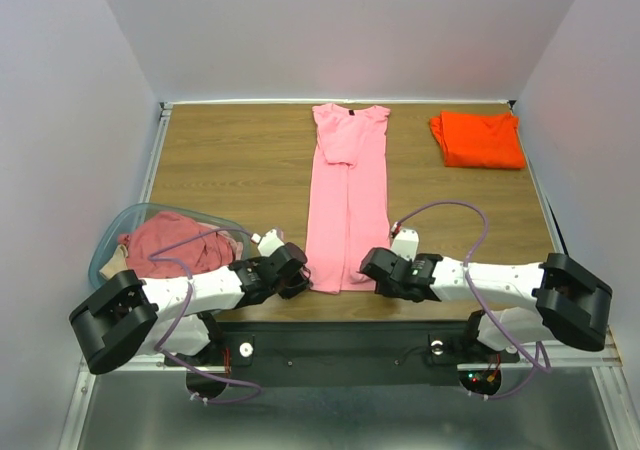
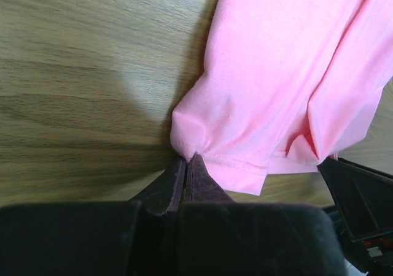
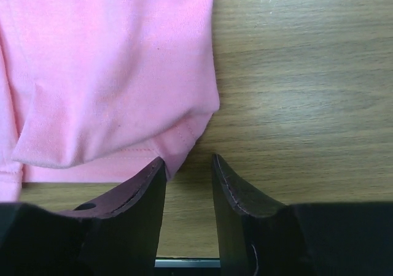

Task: Fold and stack the t-shirts
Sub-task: Fold the tshirt

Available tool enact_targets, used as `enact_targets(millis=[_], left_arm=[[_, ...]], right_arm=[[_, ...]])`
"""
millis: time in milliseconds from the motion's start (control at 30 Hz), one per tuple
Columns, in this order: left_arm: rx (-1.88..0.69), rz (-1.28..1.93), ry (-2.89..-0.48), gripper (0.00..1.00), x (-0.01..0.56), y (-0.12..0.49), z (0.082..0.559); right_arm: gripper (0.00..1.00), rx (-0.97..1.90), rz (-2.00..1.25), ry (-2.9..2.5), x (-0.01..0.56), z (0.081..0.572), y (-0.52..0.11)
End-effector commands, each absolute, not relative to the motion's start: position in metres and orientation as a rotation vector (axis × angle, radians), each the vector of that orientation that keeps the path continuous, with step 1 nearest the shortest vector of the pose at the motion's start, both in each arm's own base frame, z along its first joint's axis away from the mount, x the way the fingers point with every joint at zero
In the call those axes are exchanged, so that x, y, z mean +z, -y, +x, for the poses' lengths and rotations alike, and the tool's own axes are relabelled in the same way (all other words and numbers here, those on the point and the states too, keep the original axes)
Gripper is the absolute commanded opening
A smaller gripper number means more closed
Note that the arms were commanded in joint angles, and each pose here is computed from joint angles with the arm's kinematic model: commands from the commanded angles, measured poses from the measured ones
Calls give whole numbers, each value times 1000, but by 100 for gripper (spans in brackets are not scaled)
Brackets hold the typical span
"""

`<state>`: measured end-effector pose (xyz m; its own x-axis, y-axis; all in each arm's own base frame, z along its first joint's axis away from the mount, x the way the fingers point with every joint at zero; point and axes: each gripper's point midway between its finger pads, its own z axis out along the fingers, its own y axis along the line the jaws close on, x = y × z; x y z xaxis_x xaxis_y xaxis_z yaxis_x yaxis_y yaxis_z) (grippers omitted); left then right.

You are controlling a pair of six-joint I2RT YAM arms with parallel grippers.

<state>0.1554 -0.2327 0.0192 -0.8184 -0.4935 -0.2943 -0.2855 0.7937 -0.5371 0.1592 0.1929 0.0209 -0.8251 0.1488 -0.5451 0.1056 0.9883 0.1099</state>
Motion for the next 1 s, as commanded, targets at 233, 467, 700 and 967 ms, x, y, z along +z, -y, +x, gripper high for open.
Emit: enact_targets(millis=[233, 467, 700, 967], left_arm=[[-571, -566, -2637, 0, -4, 214, 139], [-582, -558, -2642, 0, -4, 216, 138], [-608, -559, -2631, 0, 0, 217, 139], [-681, -550, -2644, 0, 5, 220, 129]], right_arm=[[41, 92, 257, -2499, 26, 164, -189], [41, 93, 263, -2415, 44, 183, -198], [33, 1, 241, -2457, 22, 180, -196], [0, 152, 204, -2610, 16, 144, -196]])
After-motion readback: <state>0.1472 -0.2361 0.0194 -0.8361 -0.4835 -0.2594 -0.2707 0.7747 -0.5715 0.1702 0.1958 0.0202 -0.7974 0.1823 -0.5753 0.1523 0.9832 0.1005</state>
